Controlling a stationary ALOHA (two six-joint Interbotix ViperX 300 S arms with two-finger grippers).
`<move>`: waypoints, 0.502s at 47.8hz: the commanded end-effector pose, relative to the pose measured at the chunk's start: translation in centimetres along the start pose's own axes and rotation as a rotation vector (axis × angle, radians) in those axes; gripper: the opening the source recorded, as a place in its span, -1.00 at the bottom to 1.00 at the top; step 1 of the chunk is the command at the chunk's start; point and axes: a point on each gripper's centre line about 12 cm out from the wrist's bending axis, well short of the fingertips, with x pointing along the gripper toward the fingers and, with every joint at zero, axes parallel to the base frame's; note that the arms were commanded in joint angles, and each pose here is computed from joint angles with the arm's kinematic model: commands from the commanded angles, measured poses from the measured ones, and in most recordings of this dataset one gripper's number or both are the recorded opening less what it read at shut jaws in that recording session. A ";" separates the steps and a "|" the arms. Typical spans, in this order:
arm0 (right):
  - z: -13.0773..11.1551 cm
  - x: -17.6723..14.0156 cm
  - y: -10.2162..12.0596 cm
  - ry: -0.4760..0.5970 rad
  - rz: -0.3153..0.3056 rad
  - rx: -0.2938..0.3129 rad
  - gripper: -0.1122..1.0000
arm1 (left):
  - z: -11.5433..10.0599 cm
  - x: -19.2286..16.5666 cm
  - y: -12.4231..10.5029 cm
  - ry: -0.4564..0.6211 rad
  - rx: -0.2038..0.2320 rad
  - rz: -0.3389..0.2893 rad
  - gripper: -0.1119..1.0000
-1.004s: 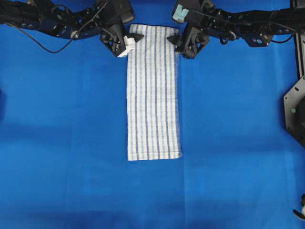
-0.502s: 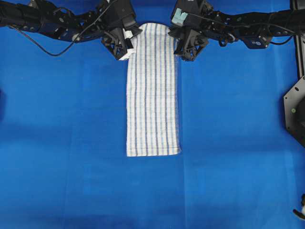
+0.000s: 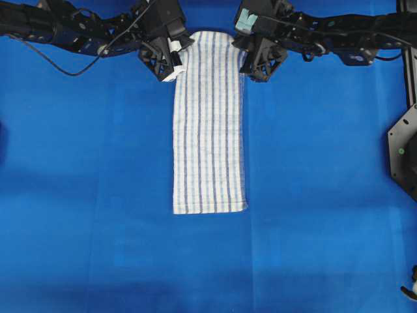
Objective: Fold the blue towel.
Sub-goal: 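Move both grippers to the strip's top end and grasp its corners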
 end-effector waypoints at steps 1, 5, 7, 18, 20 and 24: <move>1.7 -1.7 0.0 -0.052 -0.001 -0.003 -0.57 | 2.6 -1.7 0.1 -0.073 0.003 0.006 -0.74; 2.0 -2.3 0.2 -0.069 0.003 -0.009 -0.57 | 2.9 -1.9 -0.2 -0.082 0.008 0.000 -0.74; 2.0 -2.4 0.3 -0.071 0.005 -0.011 -0.57 | 3.0 -1.9 -0.4 -0.082 0.012 -0.003 -0.74; 1.9 -2.7 1.7 -0.056 0.033 -0.024 -0.57 | 3.0 -2.5 -1.4 -0.064 0.023 -0.026 -0.74; 1.9 -3.0 2.3 -0.050 0.044 -0.034 -0.57 | 3.1 -2.8 -1.8 -0.056 0.033 -0.036 -0.74; 2.0 -3.9 3.4 -0.050 0.066 -0.051 -0.57 | 3.3 -3.5 -2.7 -0.049 0.054 -0.054 -0.74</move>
